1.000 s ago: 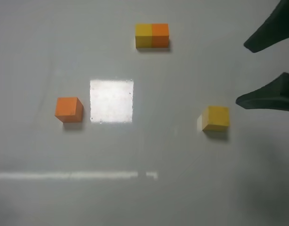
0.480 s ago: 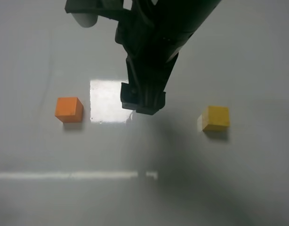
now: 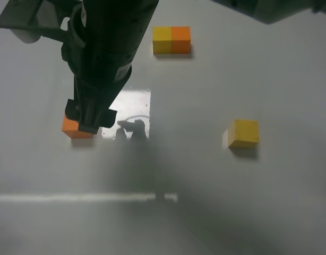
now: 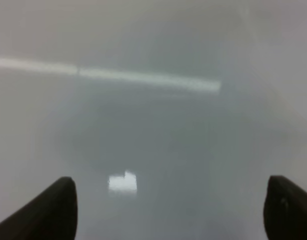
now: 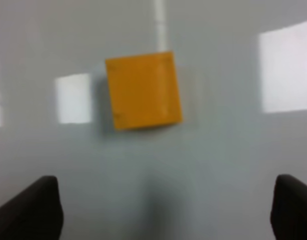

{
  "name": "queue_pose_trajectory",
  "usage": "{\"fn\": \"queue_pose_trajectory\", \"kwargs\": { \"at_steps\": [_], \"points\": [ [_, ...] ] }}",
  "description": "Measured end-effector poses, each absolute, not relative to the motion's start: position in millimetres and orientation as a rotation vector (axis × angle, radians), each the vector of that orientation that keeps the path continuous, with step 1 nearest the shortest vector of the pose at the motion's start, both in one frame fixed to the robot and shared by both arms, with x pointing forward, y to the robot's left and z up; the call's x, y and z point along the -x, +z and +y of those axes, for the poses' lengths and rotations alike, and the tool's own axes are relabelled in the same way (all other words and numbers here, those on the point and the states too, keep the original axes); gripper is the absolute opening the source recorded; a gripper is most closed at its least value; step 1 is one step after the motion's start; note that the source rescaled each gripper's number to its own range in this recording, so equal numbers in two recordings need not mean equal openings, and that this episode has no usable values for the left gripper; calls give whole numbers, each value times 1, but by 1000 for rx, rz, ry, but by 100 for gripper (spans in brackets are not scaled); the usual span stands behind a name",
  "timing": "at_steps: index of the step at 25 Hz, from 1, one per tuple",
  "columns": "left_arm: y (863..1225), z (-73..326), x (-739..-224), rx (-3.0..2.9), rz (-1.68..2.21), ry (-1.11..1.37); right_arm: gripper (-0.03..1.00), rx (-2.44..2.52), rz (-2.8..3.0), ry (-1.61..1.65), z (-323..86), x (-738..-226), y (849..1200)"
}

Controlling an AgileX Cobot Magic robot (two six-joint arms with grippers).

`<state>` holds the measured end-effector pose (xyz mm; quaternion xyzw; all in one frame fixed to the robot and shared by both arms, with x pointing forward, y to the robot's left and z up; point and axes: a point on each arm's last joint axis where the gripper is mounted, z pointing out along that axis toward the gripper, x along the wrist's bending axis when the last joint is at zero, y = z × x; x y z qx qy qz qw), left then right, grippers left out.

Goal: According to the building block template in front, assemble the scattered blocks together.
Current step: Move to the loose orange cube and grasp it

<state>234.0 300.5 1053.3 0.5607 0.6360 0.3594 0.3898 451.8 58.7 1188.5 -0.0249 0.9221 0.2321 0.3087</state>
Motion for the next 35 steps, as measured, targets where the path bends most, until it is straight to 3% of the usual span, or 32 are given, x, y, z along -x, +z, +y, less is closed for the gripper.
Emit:
{"fn": "queue_pose_trajectory", "kwargs": {
  "at_steps": [8, 19, 35],
  "points": [
    [1053, 300, -234, -1424, 1617, 913, 89, 205, 2404, 591, 101, -436, 1157],
    [1053, 300, -234, -1425, 1618, 913, 87, 206, 2307, 616, 107, -450, 1155],
    [1053, 300, -234, -1425, 1618, 913, 81, 150, 2393, 560, 117, -483, 1109]
  ]
}}
